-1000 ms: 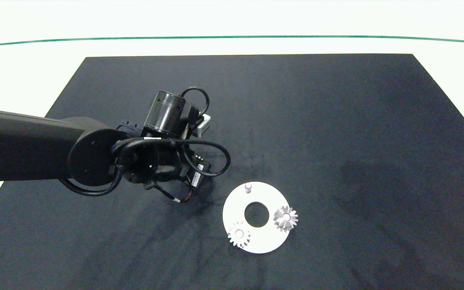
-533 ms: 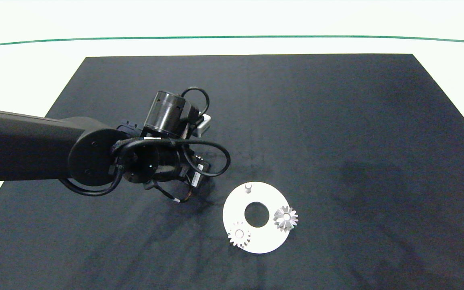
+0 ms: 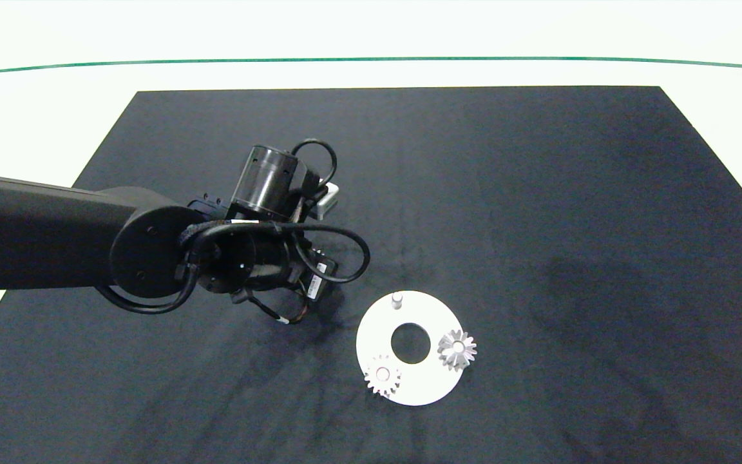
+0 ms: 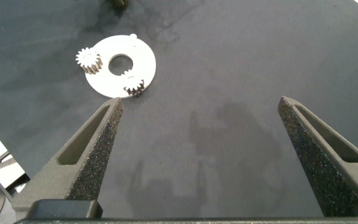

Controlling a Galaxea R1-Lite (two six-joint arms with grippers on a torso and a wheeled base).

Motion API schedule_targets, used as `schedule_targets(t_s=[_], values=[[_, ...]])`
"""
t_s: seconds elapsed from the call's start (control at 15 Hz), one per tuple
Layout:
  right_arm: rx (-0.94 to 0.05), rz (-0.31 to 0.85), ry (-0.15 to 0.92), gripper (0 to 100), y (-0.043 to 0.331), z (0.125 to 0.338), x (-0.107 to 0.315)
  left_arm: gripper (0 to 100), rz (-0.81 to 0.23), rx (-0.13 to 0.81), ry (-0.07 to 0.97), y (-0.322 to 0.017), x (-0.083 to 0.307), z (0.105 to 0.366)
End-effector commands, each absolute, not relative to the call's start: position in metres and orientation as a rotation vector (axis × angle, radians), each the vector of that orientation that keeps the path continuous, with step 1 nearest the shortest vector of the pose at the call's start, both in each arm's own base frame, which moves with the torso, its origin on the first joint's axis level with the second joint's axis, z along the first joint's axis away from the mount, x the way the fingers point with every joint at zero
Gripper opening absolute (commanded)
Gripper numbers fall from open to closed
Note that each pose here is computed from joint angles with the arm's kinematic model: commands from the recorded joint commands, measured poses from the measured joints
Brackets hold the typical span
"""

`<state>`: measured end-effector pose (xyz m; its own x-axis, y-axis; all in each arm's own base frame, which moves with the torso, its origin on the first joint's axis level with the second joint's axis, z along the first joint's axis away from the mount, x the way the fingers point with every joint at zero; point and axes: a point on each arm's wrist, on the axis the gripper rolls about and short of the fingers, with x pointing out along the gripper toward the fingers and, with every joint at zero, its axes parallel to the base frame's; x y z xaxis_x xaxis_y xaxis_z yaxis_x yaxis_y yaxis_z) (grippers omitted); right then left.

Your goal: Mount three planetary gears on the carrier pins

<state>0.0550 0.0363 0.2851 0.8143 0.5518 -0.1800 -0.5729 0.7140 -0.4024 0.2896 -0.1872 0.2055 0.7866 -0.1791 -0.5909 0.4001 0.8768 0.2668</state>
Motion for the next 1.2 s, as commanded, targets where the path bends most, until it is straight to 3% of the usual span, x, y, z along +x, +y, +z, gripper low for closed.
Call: schedule_targets(t_s=[0.07, 0.93, 1.2], values=[[-0.465, 0.624, 0.048, 100, 0.0364, 0.2850, 0.0551, 35, -0.325, 0.405, 0.589, -0.1885, 0.2892, 0.2047], [-0.467, 0.626, 0.054, 100, 0.0368, 0.2836, 0.0557, 8, -0.318, 0.403, 0.591, -0.1863, 0.2880, 0.2027], [-0.475, 0.627, 0.053, 100, 0.0369, 0.2832, 0.0557, 4, -0.316, 0.401, 0.589, -0.1855, 0.2877, 0.2035]])
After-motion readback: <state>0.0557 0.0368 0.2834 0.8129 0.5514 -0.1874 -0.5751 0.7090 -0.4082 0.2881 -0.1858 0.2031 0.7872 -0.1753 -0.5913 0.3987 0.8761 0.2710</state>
